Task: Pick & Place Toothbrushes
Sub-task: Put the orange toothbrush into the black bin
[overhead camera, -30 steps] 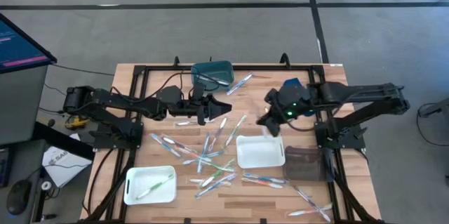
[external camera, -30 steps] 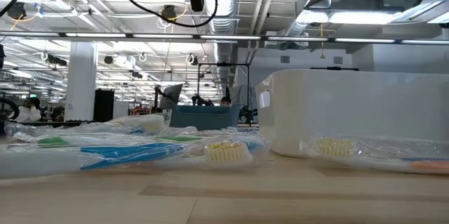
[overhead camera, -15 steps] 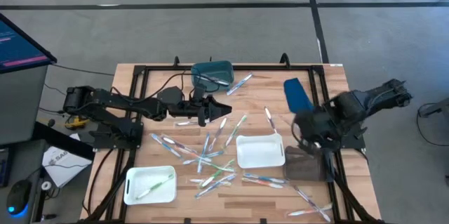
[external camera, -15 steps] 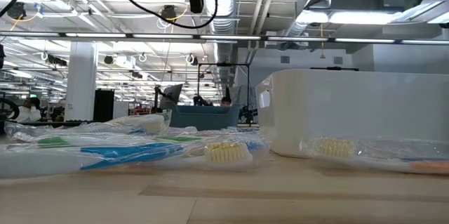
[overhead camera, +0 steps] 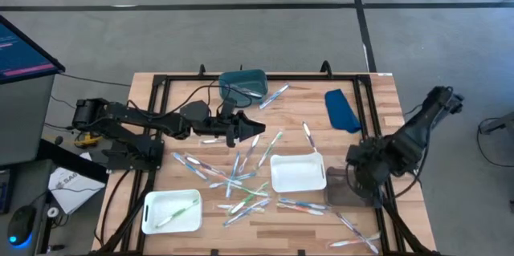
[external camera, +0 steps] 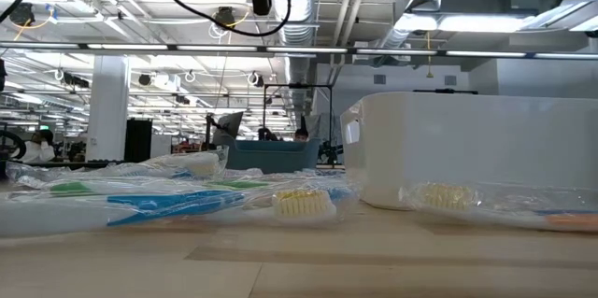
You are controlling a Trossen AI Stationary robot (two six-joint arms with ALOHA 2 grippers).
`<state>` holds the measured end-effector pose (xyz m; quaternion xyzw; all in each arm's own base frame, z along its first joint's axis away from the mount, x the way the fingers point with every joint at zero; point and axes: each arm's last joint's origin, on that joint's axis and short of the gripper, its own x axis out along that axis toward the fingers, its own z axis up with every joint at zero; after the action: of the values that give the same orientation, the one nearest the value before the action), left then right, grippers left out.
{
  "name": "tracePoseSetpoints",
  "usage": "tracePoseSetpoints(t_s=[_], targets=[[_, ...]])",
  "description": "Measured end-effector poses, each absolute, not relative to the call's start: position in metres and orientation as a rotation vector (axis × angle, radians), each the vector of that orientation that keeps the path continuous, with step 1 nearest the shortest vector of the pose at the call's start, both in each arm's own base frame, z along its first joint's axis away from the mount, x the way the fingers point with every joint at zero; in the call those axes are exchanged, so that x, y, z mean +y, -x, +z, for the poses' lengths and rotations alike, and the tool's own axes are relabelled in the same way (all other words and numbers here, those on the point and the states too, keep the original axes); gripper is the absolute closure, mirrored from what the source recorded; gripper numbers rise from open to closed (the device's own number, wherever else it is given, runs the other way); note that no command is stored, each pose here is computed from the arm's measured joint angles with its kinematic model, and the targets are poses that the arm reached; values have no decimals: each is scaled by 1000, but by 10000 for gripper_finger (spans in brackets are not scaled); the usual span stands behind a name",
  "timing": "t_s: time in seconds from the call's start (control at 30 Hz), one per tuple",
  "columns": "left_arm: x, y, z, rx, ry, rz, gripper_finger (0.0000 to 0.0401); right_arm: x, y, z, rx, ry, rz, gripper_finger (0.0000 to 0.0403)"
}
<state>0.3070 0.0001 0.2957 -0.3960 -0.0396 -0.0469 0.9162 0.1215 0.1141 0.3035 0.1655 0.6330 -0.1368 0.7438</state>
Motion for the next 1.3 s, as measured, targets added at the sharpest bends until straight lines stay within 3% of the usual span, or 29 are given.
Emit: tracePoseSetpoints(t_s=[0.7, 1.3], targets=[[0, -307, 290, -28, 816, -72, 282, 137, -103, 225, 1540, -465, -270, 391], [1, -308, 289, -21, 815, -61, 281, 124, -122, 219, 1508, -479, -248, 389]])
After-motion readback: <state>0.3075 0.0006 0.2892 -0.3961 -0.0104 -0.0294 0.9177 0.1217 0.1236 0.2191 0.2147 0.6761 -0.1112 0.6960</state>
